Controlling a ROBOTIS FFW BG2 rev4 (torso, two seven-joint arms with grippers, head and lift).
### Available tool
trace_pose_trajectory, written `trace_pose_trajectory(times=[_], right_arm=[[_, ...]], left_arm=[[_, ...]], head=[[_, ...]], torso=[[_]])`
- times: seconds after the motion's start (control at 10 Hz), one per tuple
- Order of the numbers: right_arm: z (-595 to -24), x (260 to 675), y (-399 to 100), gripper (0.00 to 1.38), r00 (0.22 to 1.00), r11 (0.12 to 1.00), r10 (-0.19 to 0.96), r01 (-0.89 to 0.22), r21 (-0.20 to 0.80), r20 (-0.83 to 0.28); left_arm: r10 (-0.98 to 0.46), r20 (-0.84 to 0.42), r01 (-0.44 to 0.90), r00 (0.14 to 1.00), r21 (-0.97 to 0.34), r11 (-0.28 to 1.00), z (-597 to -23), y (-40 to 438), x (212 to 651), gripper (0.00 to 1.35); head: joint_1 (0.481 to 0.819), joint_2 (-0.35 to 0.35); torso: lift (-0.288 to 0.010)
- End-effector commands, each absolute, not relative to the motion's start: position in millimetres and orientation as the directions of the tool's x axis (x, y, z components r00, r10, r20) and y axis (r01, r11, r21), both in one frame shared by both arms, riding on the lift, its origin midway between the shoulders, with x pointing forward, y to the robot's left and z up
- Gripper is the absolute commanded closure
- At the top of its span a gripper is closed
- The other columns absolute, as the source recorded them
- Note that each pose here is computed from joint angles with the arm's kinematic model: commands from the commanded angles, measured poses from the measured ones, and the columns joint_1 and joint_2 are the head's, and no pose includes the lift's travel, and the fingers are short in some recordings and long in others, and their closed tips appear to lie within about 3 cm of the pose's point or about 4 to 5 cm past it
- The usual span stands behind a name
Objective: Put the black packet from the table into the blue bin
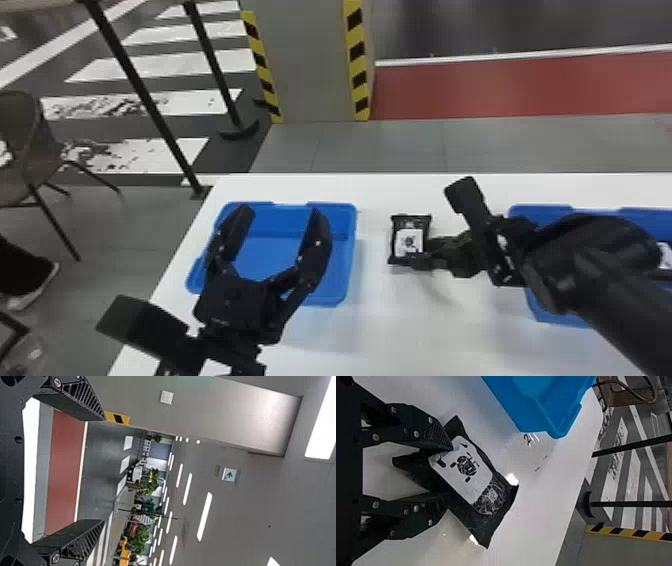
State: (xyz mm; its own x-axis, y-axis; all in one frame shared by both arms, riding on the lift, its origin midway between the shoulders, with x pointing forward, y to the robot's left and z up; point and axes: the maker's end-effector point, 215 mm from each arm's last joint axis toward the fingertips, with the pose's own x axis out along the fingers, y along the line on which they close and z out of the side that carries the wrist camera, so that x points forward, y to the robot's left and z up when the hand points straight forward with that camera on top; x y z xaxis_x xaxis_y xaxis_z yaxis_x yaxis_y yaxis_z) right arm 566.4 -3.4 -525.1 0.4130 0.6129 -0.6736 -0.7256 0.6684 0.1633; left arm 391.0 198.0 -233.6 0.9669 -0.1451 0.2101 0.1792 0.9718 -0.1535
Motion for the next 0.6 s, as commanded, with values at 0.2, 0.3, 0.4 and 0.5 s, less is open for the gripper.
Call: trace_pose_trajectory(times=[0.2, 0.3, 0.4, 0.5], right_arm=[[-525.1, 562.4, 1.9, 0.88, 0.410, 0.667, 0.623, -0.724, 0.178, -0.666], [-531.8, 554.7, 3.6, 0.88, 0.404, 0.667, 0.629, -0.719, 0.195, -0.664], [-531.7, 546.6, 13.3, 0.88, 0.403, 0.660, 0.662, -0.713, 0.237, -0.632], [-526.6, 539.2, 24.8, 0.88, 0.407, 0.647, 0.697, -0.712, 0.273, -0.591]], left_arm=[[-0.143, 0.198, 0.176, 0.970, -0.165, 0.970, -238.8, 196.6, 387.7, 0.11], [-0.137, 0.195, 0.170, 0.971, -0.167, 0.971, -240.2, 199.9, 385.3, 0.11], [-0.128, 0.191, 0.161, 0.973, -0.170, 0.972, -243.2, 204.7, 380.2, 0.11], [-0.119, 0.189, 0.152, 0.975, -0.168, 0.974, -243.5, 209.7, 374.7, 0.11]], head=[[0.695, 0.226], [0.695, 0.228], [0.695, 0.230], [0.695, 0.241]], torso=[[-0.110], [-0.110], [-0.110], [-0.110]])
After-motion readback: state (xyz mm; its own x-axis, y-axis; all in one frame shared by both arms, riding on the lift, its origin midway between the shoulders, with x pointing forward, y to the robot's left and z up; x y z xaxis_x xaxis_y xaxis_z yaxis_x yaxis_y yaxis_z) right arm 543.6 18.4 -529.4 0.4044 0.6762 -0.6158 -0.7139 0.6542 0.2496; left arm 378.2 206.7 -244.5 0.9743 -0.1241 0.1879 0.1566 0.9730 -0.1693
